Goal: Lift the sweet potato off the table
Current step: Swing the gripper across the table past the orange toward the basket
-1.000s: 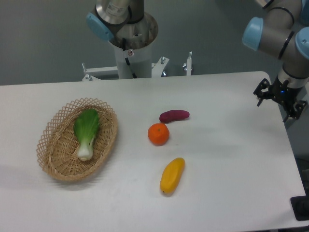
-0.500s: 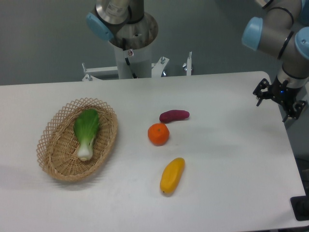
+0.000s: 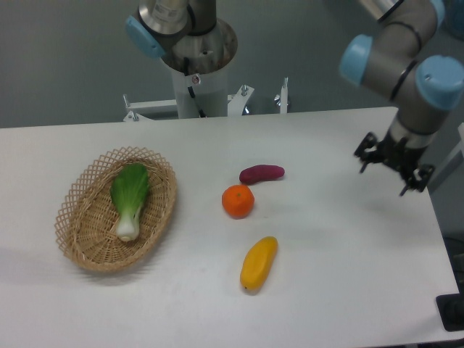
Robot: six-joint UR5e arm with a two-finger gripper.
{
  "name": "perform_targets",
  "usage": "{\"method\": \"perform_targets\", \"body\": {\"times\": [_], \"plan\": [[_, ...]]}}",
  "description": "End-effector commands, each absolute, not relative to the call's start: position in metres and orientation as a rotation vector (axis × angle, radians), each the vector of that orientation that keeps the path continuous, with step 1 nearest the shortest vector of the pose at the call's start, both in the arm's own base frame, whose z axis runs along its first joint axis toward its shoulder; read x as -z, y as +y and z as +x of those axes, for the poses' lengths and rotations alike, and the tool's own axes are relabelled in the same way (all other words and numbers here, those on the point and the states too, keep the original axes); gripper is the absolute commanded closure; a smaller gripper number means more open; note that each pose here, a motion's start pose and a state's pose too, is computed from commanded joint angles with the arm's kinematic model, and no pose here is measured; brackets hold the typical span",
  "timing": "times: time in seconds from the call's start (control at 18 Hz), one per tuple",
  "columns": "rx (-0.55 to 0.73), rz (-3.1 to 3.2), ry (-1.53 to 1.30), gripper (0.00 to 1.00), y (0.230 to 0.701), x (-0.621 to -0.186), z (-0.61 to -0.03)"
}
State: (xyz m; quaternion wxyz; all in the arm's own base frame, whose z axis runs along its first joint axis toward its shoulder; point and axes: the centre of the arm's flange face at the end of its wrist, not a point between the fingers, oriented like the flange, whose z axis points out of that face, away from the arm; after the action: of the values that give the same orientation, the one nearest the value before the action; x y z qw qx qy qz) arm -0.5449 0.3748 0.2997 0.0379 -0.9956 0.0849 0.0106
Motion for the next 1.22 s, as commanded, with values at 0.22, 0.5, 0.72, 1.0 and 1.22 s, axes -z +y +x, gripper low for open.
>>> {"method": "perform_targets", "body": {"times": [0.22, 0.5, 0.72, 1.0, 1.22], "plan": [[-0.021, -3.05, 0.286, 0.0, 0.403, -0.302, -0.514], [-0.015, -3.043, 0.253, 0.0, 0.423, -0.31, -0.482], [0.007, -3.042, 0.171, 0.0, 0.441, -0.314, -0.446], [0.04, -3.052, 0.131, 0.0, 0.478, -0.313, -0.382], [0.076, -3.067, 0.125, 0.0, 0.506, -0.305, -0.326]]}}
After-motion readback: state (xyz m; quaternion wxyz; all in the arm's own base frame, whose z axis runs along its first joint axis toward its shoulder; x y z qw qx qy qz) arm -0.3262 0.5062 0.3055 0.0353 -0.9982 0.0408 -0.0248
